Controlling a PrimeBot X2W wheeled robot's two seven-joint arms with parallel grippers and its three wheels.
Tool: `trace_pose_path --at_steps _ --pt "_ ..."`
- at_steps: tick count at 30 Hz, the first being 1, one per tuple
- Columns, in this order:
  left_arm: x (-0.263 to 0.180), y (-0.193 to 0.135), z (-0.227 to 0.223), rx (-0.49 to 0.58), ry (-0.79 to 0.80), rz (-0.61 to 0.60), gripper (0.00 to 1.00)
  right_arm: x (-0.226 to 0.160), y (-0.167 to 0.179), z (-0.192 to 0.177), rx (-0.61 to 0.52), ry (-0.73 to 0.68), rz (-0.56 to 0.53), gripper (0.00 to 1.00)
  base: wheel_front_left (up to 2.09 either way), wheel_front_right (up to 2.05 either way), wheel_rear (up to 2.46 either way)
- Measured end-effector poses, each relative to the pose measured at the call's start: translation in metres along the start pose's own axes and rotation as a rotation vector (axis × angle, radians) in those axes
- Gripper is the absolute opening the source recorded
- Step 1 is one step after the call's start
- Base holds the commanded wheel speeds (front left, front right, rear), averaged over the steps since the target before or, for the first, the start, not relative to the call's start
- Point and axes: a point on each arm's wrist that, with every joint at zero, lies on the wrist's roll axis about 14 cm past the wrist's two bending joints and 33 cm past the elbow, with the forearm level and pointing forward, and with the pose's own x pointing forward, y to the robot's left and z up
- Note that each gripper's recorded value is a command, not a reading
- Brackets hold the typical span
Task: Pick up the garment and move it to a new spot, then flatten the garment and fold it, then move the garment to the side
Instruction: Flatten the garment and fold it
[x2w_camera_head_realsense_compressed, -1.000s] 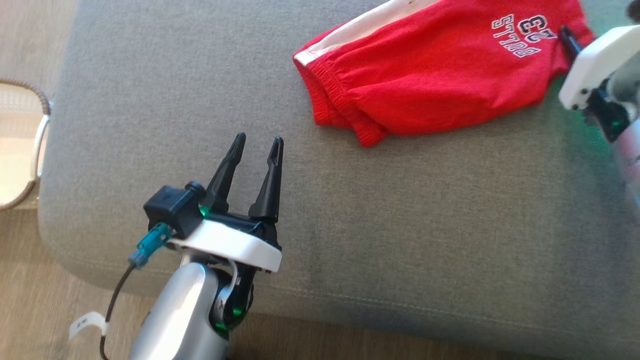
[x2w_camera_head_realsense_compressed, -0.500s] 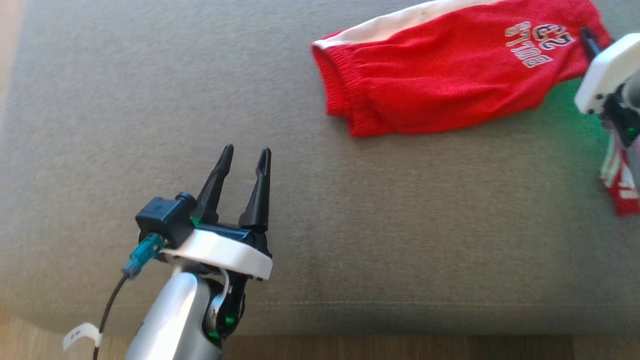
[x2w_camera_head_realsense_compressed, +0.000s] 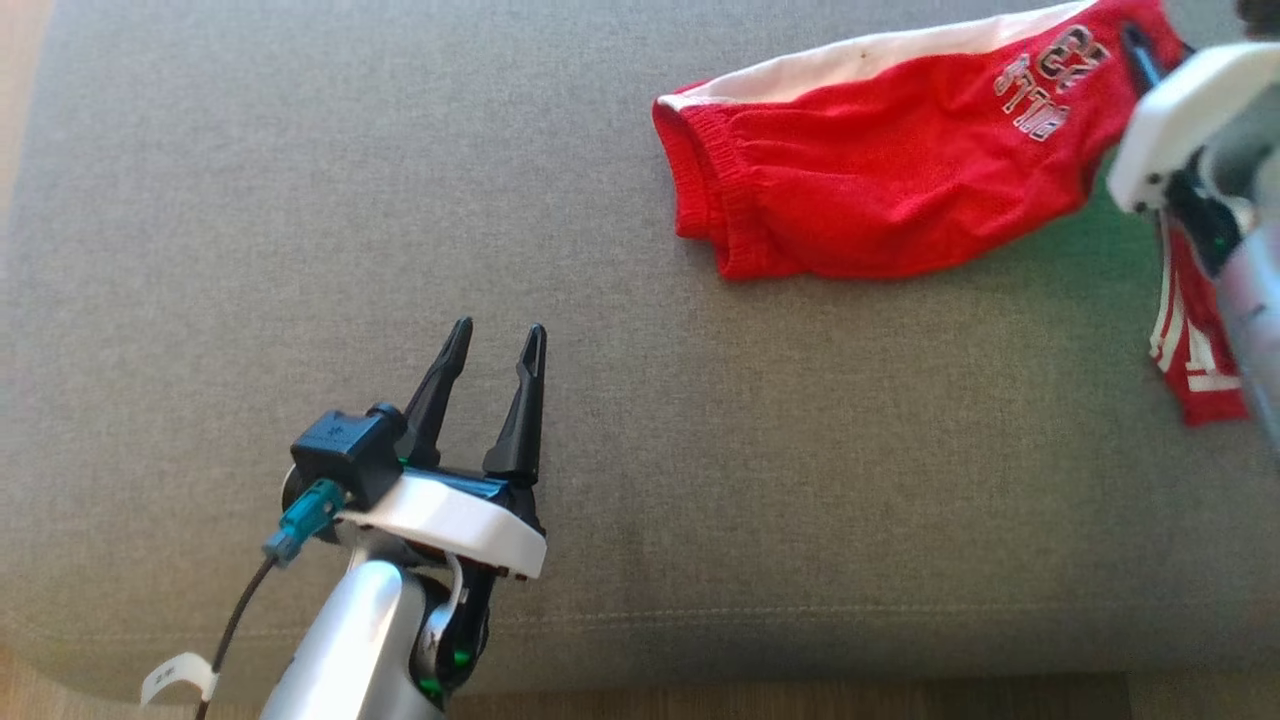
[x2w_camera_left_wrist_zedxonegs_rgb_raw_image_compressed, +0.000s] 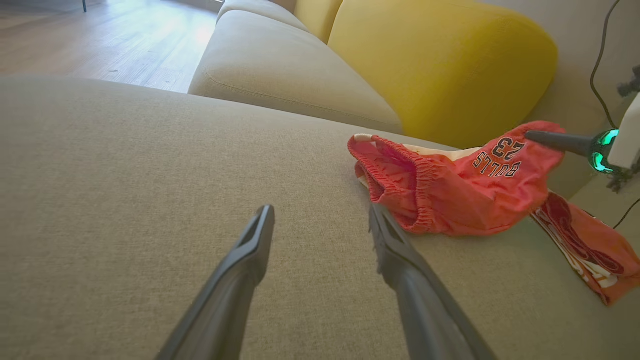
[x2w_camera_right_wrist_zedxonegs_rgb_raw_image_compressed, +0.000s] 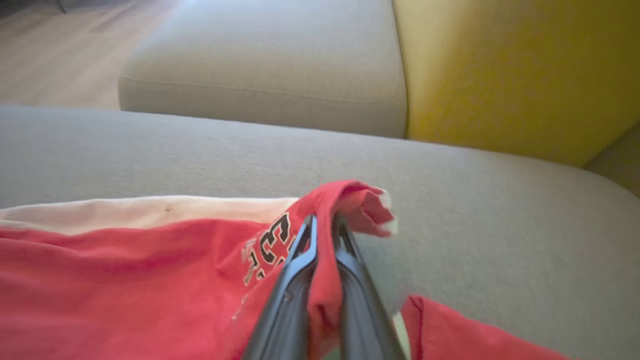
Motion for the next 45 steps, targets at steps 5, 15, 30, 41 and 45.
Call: trace_pose_path --at_steps 5,15,30,41,45 --pt "-0.007 0.002 0.006 0.003 -0.013 0.014 1.0 0.001 0.049 0.035 -0.074 -0.088 0.103 0.0 0.0 0.0 0.0" --pt "-0.025 0.01 0.008 -0.01 -0.017 0.058 1.0 -0.006 0.161 0.064 -0.209 -0.171 0.338 0.0 0.0 0.0 0.0" --pt "-0.025 0.011 0.004 -0.024 -0.007 0.068 1.0 -0.038 0.242 -0.018 -0.25 0.004 0.584 0.45 0.0 0.0 0.0" --pt "-0.021 0.002 0.011 -0.02 -0.029 0.042 1.0 -0.05 0.227 0.007 -0.059 -0.121 0.568 1.0 0.0 0.0 0.0" --pt "-0.02 0.002 0.025 0.002 -0.072 0.052 1.0 -0.049 0.194 0.016 0.025 -0.198 0.492 1.0 0.0 0.0 0.0"
